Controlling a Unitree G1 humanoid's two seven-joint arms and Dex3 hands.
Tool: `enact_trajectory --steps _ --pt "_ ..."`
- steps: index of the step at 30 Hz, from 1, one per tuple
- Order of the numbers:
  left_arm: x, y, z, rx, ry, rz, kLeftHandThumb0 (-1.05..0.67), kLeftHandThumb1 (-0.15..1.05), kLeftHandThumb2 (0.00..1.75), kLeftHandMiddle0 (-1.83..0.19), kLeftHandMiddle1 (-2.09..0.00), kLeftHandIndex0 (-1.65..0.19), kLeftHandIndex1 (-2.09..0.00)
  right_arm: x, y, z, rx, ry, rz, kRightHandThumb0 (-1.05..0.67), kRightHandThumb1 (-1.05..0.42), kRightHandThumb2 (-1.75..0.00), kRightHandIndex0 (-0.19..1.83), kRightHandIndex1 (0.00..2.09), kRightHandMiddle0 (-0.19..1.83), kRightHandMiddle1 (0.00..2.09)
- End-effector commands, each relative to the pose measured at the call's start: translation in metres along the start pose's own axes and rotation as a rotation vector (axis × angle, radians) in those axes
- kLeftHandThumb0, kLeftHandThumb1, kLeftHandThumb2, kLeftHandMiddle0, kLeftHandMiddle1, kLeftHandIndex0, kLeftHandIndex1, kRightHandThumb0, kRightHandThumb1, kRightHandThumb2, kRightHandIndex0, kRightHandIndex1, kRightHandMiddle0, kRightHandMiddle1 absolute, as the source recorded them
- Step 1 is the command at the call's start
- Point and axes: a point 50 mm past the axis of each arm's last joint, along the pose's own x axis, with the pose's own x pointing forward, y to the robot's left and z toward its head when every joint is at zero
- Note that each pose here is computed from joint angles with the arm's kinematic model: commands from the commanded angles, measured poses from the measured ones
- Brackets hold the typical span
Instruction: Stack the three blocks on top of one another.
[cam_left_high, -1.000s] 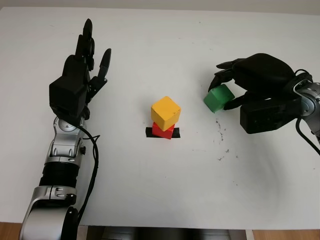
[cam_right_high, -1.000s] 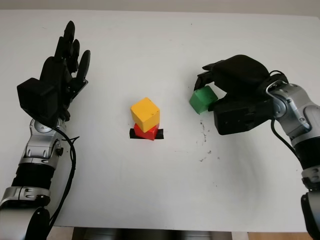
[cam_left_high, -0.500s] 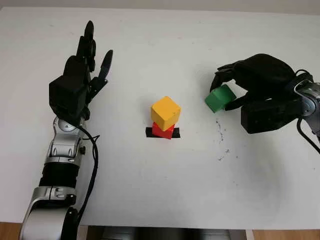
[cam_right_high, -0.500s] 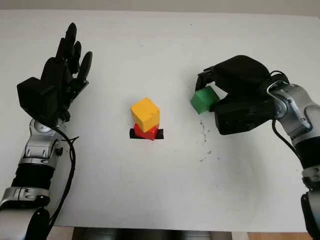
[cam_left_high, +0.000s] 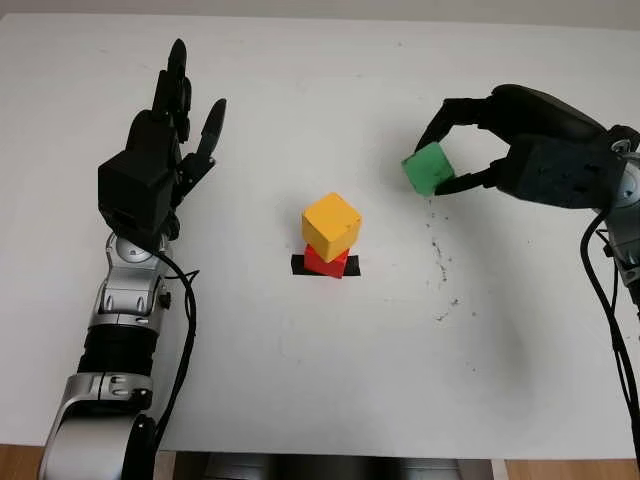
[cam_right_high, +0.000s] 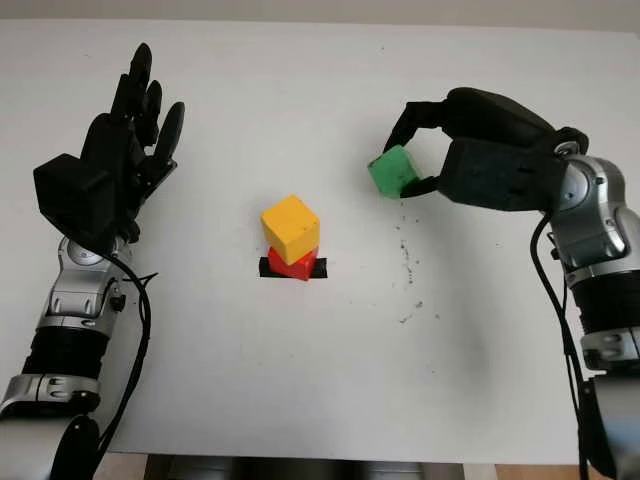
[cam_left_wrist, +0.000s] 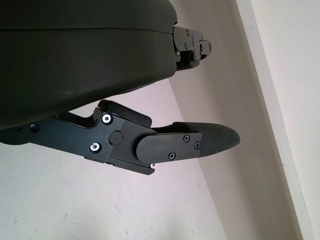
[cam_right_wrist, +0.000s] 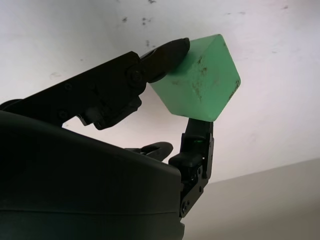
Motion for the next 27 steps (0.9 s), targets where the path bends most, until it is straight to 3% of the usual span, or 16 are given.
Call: enact_trajectory --steps 1,6,10,17,23,27 --pt "-0.002 0.004 -0.001 0.018 -0.007 0.002 -0.61 1.05 0.47 0.05 -0.05 0.05 -0.05 -0.002 -0.002 0.007 0.058 -0.039 -0.017 -0.39 -0.93 -0.06 0.41 0.04 0.42 1.3" --pt "-0.002 0.004 0.0 0.019 -0.008 0.002 -0.61 1.05 0.48 0.05 -0.06 0.04 -0.05 -0.002 -0.002 0.021 0.154 -0.113 -0.027 -0.37 -0.94 -0.05 0.4 0.04 0.38 1.37" --pt "-0.001 0.004 -0.001 0.017 -0.009 0.003 -0.62 1.05 0.47 0.05 -0.05 0.04 -0.05 -0.002 -0.003 0.039 0.309 -0.188 -0.03 -0.41 -0.93 -0.05 0.39 0.04 0.34 1.59" --pt "0.0 0.003 -0.001 0.017 -0.012 0.0 -0.62 1.05 0.47 0.05 -0.06 0.04 -0.05 -0.01 0.005 0.07 0.609 -0.247 0.05 -0.4 -0.97 -0.06 0.3 0.0 0.25 1.79" --pt "-0.001 0.004 -0.001 0.02 -0.014 0.003 -0.63 1.05 0.47 0.04 -0.06 0.04 -0.05 -0.014 0.011 0.084 0.701 -0.297 0.125 -0.41 -1.0 -0.06 0.26 0.0 0.18 1.86" --pt "-0.002 0.006 -0.001 0.017 -0.002 0.001 -0.64 1.05 0.47 0.06 -0.05 0.05 -0.05 -0.012 0.006 0.091 0.639 -0.317 0.18 -0.44 -0.99 -0.05 0.28 0.01 0.22 1.82"
